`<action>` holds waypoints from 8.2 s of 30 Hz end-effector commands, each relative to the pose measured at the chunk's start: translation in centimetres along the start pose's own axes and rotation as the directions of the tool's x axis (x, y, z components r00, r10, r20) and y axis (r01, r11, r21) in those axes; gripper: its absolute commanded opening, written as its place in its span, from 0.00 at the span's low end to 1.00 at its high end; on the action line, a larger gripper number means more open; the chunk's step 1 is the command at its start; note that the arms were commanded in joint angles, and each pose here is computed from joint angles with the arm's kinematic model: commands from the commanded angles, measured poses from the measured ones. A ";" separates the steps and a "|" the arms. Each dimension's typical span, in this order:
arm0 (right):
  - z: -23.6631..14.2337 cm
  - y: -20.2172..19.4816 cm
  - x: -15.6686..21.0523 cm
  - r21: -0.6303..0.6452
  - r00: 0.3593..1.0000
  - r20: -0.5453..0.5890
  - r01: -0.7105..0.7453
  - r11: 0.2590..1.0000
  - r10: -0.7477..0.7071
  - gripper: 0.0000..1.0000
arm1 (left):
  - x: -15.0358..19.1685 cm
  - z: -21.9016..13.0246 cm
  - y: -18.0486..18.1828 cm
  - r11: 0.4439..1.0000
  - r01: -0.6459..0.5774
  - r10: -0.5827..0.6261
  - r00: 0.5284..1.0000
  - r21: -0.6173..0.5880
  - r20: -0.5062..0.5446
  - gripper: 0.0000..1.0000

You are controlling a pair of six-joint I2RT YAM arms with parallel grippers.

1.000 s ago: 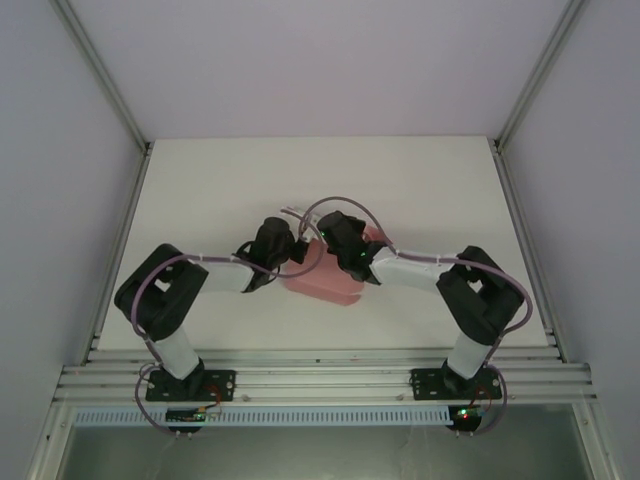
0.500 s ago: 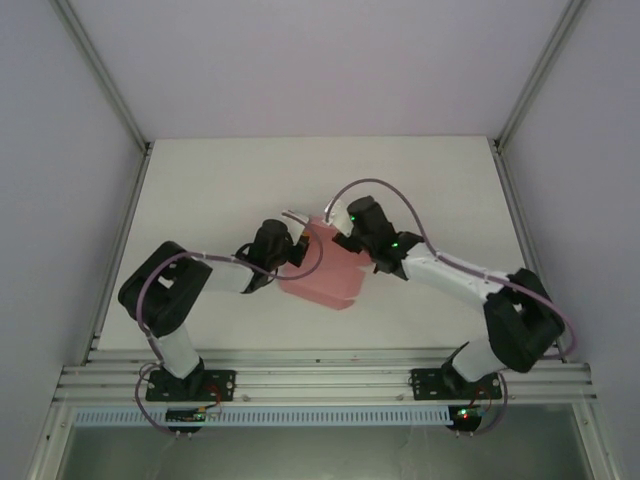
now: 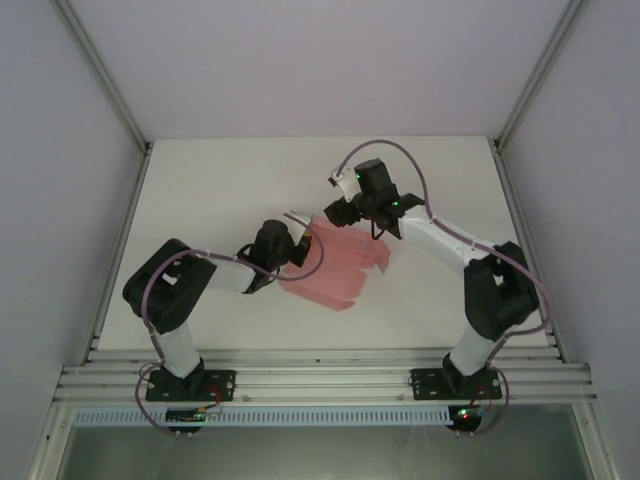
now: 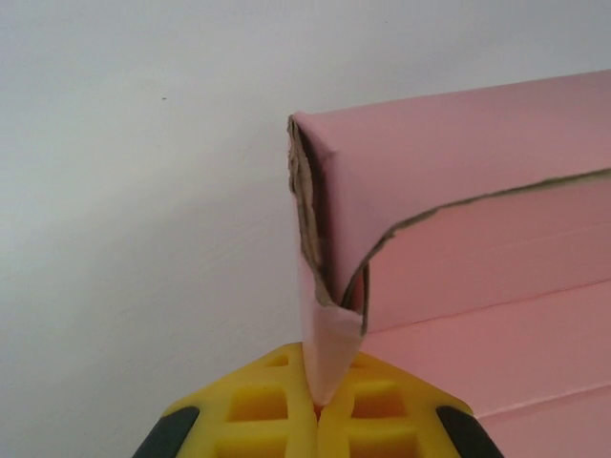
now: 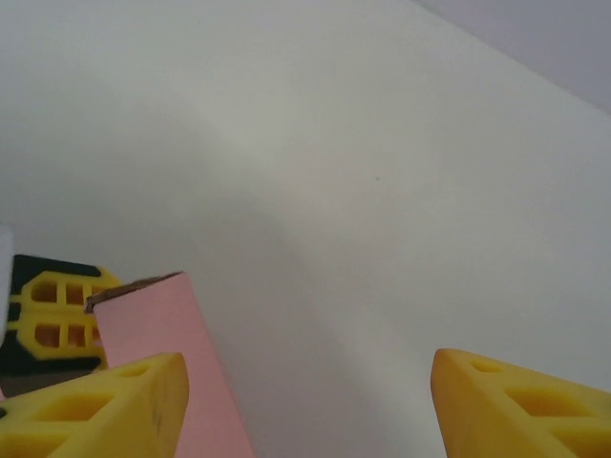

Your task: Assemble paper box

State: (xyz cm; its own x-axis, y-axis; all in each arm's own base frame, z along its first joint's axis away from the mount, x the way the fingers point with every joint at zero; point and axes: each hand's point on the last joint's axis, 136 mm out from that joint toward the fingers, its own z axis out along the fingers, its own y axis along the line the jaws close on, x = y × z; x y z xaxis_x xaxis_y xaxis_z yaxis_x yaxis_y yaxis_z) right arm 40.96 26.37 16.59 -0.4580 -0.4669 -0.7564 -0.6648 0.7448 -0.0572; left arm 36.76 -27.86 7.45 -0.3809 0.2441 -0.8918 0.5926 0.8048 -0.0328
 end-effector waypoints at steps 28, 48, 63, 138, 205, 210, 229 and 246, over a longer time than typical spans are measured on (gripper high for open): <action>4.2 3.4 8.0 -0.115 0.959 -0.282 -0.036 0.993 0.002 0.58 | -2.3 3.1 -0.9 0.999 0.011 -0.013 1.000 0.050 0.028 0.30; 4.4 2.6 9.5 -0.068 0.944 -0.322 -0.095 0.993 0.068 0.56 | -0.8 2.5 7.0 0.835 -0.024 -0.020 0.997 -0.549 -0.073 0.00; 5.0 3.2 12.7 -0.044 0.886 -0.417 -0.245 0.969 0.205 0.55 | 2.2 3.2 6.5 0.807 0.017 -0.119 0.984 -0.590 -0.134 0.00; -3.1 4.8 2.8 0.075 0.889 0.038 0.452 0.889 -0.456 0.66 | 1.5 -1.7 2.9 0.908 0.177 -0.308 0.895 -0.379 -0.322 0.00; -6.7 -2.0 6.3 0.216 0.878 0.134 -0.479 0.851 0.460 0.99 | -4.7 -9.0 5.5 0.783 0.550 -0.560 0.827 -0.289 0.056 0.00; -6.1 -1.2 4.5 0.205 0.887 0.180 -0.456 0.866 0.425 0.99 | -4.4 -8.3 4.9 0.798 0.543 -0.557 0.830 -0.262 0.027 0.00; -2.8 2.7 5.1 0.071 0.912 0.072 -0.408 0.910 0.403 0.99 | -4.6 -8.2 4.5 0.786 0.576 -0.583 0.811 -0.225 0.040 0.00; -15.0 -3.2 5.3 0.038 0.769 0.322 -0.593 0.804 0.552 0.99 | -4.1 -8.8 5.4 0.823 0.527 -0.533 0.845 -0.214 0.030 0.00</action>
State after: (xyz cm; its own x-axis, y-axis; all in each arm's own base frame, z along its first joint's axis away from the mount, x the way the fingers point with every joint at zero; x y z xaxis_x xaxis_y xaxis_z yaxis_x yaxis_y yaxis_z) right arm 32.20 16.19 24.22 -0.4712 0.1396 -0.8709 -0.3104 0.8980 0.3119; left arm 34.82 -19.27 12.66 -0.6624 -0.2315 -0.7125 0.0772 0.9249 -0.3723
